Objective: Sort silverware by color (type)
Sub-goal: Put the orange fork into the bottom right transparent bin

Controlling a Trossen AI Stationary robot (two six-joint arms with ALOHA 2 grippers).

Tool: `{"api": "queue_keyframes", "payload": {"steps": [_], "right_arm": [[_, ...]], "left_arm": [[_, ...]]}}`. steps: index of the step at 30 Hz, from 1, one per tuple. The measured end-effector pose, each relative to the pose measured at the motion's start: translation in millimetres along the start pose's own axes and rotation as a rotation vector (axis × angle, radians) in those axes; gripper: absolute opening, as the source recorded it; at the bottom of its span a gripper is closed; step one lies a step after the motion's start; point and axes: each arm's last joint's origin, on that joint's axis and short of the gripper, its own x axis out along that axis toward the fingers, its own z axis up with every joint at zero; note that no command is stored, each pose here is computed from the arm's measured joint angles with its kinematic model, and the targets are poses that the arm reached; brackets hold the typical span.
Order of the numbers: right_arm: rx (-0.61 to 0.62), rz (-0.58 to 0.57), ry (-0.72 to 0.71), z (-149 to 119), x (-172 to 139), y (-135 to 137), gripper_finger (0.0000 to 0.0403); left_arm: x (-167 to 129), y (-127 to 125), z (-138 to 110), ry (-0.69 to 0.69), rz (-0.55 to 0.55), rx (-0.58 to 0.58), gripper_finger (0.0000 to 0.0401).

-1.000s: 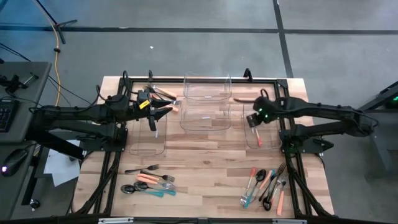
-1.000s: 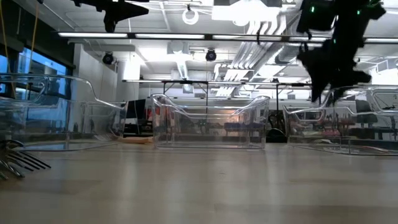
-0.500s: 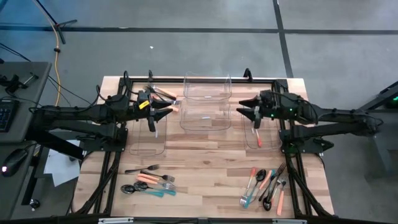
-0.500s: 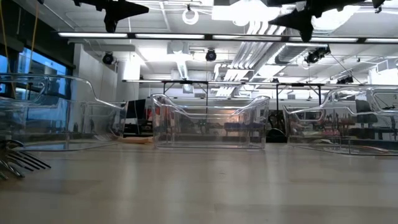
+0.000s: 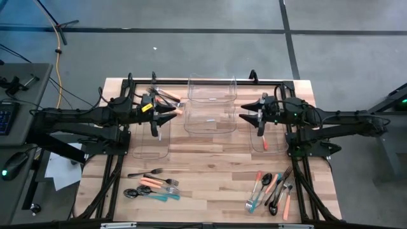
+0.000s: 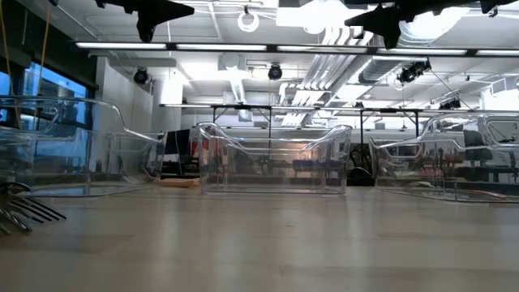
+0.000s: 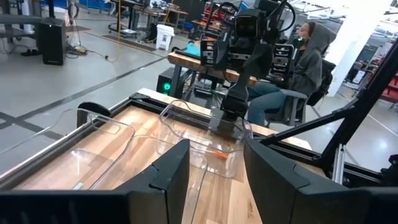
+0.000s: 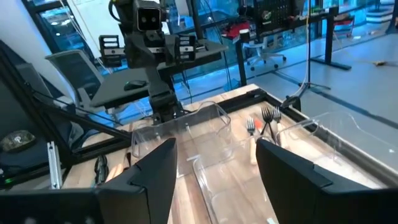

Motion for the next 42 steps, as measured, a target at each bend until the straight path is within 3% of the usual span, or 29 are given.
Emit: {"api": "queue_keyframes", "payload": {"steps": [7,9,12,15,19,23,26,33,42], "right_arm": [[0.015,0.013,0.005,-0.3,0.0,0.3,0.0204],[0.095,0.015,0.007,-0.4,0.0,0.4,0.0204],[0.31,0.039,0.029,3.8,1.1,3.4,0.0204],[0.479,0.094,0.145,7.6,3.2,16.0,0.0202],[0.567,0.088,0.454,1.6,9.8,45.5,0.0191],[0.705,-0.03,0.831,-15.1,14.5,77.1,0.0179],[0.821,-0.19,1.011,-33.9,17.1,97.6,0.0173],[1.034,-0.513,1.194,-84.5,25.1,134.9,0.0172],[1.086,-0.748,1.376,-139.0,31.6,161.3,0.0171]], "left_arm": [[0.0,0.0,-0.1,0.001,0.001,0.0,0.014],[0.0,0.0,-0.1,0.001,0.001,0.0,0.014],[0.0,0.0,0.1,-0.001,0.001,-0.003,0.014],[0.0,-0.1,0.7,-0.006,0.0,-0.017,0.014],[0.0,-0.1,0.7,-0.007,0.0,-0.017,0.014],[0.0,-0.1,0.7,-0.007,0.0,-0.018,0.014],[0.0,-0.1,0.7,-0.007,0.0,-0.018,0.014],[0.0,-0.1,0.7,-0.007,0.0,-0.018,0.014],[0.0,-0.1,0.7,-0.006,0.0,0.025,0.014]]}}
